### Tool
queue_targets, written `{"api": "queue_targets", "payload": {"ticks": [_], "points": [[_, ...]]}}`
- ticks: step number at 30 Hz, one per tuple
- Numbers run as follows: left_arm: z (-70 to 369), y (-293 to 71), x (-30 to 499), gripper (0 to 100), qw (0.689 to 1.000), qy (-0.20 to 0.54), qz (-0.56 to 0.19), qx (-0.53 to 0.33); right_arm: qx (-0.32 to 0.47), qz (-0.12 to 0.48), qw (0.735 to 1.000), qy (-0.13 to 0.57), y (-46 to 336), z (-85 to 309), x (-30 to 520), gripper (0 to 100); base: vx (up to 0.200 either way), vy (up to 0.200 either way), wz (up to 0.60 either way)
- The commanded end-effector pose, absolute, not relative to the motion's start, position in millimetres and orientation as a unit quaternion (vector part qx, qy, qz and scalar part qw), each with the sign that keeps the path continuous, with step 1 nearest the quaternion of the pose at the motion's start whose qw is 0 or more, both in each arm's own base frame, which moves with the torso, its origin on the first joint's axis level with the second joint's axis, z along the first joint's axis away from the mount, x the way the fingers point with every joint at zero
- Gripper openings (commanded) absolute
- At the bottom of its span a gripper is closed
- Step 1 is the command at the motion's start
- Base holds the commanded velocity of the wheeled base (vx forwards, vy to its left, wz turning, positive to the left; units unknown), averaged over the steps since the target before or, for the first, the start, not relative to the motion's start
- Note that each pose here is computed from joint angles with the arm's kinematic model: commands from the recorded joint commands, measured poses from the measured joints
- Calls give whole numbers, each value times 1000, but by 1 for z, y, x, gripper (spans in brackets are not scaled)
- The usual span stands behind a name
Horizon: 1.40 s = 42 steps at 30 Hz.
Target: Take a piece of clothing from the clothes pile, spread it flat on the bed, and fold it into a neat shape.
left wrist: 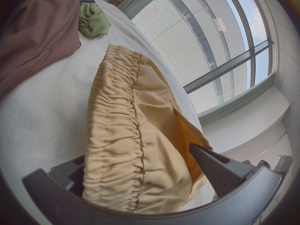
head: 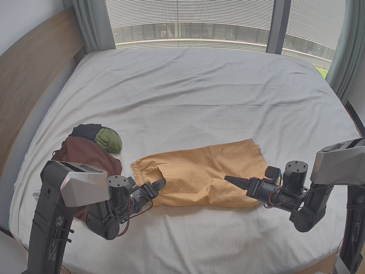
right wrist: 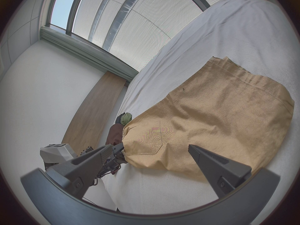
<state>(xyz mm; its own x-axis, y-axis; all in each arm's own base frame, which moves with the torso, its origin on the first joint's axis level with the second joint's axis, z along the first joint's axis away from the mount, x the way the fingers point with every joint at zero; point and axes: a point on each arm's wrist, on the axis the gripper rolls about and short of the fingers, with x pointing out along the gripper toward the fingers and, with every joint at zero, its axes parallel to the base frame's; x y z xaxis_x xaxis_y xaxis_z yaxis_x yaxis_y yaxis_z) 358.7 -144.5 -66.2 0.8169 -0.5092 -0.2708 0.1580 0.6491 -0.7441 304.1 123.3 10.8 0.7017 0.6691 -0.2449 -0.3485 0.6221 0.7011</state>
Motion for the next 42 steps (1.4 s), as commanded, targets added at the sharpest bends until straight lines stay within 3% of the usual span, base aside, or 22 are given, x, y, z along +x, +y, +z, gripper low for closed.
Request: {"api": "queue_targets", "payload": {"ticks": [1,19,24,42], "points": [[-66,-144,359,0,877,234,-189,-373,320,294,865,251,123,10,304,100,0,0,0],[-35,-121,324,0,877,257,-161,-372,321,291,865,254,122,8,304,100,0,0,0],[-41,-96,319,0,903,260,-141,-310,321,291,865,254,122,8,304,100,0,0,0],[-23,-59,306,0,907,257,-113,-314,320,293,864,256,124,8,303,100,0,0,0]]}}
